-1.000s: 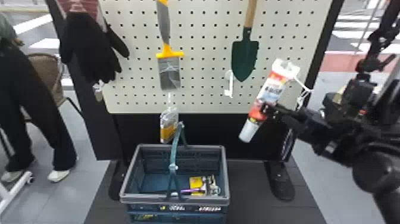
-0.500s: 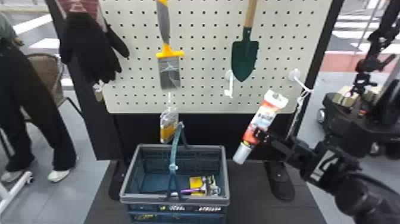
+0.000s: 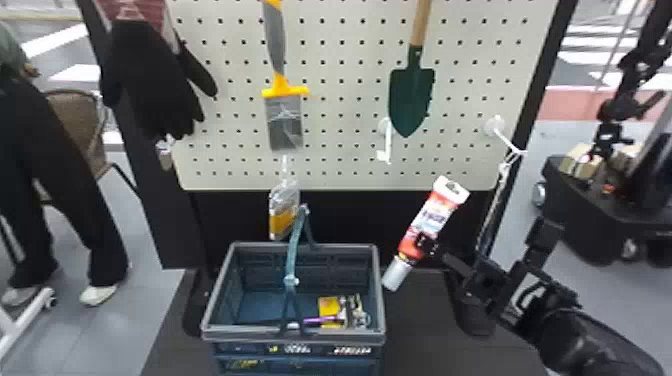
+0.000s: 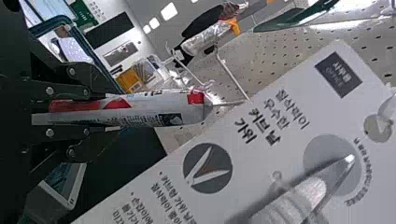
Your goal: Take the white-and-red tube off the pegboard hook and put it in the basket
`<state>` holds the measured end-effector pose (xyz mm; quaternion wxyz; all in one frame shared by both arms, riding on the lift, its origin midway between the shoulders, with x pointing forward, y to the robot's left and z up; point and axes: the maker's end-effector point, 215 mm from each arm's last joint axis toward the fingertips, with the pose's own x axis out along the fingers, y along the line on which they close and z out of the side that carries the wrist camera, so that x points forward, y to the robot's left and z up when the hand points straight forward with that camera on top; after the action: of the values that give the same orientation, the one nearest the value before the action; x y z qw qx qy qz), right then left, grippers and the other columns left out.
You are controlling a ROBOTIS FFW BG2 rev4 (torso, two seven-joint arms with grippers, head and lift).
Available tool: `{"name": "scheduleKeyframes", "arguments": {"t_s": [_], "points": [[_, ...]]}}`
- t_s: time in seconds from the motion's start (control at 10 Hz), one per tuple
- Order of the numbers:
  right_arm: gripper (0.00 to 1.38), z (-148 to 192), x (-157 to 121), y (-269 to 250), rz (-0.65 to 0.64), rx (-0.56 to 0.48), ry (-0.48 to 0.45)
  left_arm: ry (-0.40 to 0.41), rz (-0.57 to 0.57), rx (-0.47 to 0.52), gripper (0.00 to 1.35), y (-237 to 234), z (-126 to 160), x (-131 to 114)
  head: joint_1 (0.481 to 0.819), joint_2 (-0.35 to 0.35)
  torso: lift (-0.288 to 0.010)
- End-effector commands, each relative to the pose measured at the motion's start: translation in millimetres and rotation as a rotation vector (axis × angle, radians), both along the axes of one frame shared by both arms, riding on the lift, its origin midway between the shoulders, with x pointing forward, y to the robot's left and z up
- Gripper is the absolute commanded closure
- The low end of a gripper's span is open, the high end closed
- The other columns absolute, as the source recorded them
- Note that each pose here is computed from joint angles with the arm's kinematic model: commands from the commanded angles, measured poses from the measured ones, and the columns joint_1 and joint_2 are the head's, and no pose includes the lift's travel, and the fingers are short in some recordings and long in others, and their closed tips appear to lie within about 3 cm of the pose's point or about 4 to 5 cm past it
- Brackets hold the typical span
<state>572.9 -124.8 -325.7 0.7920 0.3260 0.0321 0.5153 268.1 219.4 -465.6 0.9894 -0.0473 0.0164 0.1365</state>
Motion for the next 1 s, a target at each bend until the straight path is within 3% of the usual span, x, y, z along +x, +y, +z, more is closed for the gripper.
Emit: {"name": "scheduleKeyframes", "arguments": {"t_s": [0.0, 0.6, 0.9], "points": [[1.00, -6, 5, 9, 0.011, 0.028, 0.031, -0.001, -0.001, -0.001, 0.47, -1, 0, 1, 0.549, 0.000, -0.100], [1.01, -18, 0, 53, 0.127, 0.140, 0.132, -0.004, -0.018, -0.006, 0.47, -10, -1, 12, 0.549, 0.000, -0.100], [1.01, -42, -8, 70, 0.183, 0.077, 0.222, -0.010, -0.030, -0.013, 0.47, -15, -3, 20, 0.549, 0.000, -0.100]]}}
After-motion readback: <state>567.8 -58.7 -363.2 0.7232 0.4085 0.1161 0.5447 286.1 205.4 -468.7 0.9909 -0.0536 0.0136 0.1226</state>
